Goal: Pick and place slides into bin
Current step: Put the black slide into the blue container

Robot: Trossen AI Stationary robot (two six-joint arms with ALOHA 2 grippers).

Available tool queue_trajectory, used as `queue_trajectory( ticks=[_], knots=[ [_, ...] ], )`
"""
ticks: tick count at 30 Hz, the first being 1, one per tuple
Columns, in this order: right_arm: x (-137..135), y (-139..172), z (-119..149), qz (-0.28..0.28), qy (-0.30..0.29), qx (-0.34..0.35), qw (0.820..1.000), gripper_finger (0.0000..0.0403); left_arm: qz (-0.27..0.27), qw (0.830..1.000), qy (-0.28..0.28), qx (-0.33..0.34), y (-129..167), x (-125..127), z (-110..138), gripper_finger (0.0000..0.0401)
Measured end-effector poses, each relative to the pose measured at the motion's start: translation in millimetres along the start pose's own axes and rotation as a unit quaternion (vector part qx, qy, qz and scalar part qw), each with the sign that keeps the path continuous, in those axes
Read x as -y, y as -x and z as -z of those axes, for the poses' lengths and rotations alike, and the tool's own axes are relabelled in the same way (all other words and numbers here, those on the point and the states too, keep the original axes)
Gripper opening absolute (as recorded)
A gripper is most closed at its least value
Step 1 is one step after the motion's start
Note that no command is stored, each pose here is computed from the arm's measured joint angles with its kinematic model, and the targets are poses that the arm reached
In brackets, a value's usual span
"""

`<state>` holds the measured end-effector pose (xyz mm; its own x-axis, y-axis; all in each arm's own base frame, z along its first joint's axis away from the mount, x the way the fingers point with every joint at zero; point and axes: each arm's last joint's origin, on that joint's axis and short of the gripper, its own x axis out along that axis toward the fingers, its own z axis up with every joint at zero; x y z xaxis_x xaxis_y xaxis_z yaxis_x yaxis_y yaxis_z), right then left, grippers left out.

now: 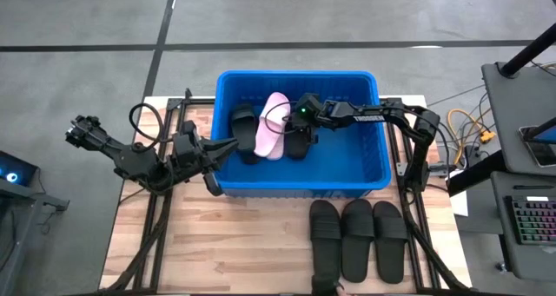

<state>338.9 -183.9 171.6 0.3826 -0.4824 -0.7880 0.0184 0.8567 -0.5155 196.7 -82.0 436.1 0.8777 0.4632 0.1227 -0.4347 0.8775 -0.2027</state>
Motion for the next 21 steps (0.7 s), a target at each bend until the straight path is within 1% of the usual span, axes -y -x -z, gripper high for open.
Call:
queue_trajectory(
  ticks=[7,11,16,21],
  knots=[
    [-1.4,-0.5,1.9,-0.009,-0.006,-0.004,1.0,0.0179,0.0,1.0,0.0,0.0,0.1,-0.2,-0.1,0.0015],
    [0.1,4.5,2.7,-0.018,-0.014,-0.02,1.0,0.0226,0.0,1.0,0.0,0.0,0.2,-0.3,-0.2,0.0015],
    [9.9,18.5,-4.1,-0.034,-0.024,-0.044,0.998,0.0266,0.0,1.0,-0.001,0.0,0.2,-0.3,-0.1,0.0015],
    [20.8,33.9,-13.4,-0.053,-0.023,-0.056,0.997,0.0283,0.0,1.0,-0.002,-0.001,0.2,-0.3,0.4,0.0015]
  ],
)
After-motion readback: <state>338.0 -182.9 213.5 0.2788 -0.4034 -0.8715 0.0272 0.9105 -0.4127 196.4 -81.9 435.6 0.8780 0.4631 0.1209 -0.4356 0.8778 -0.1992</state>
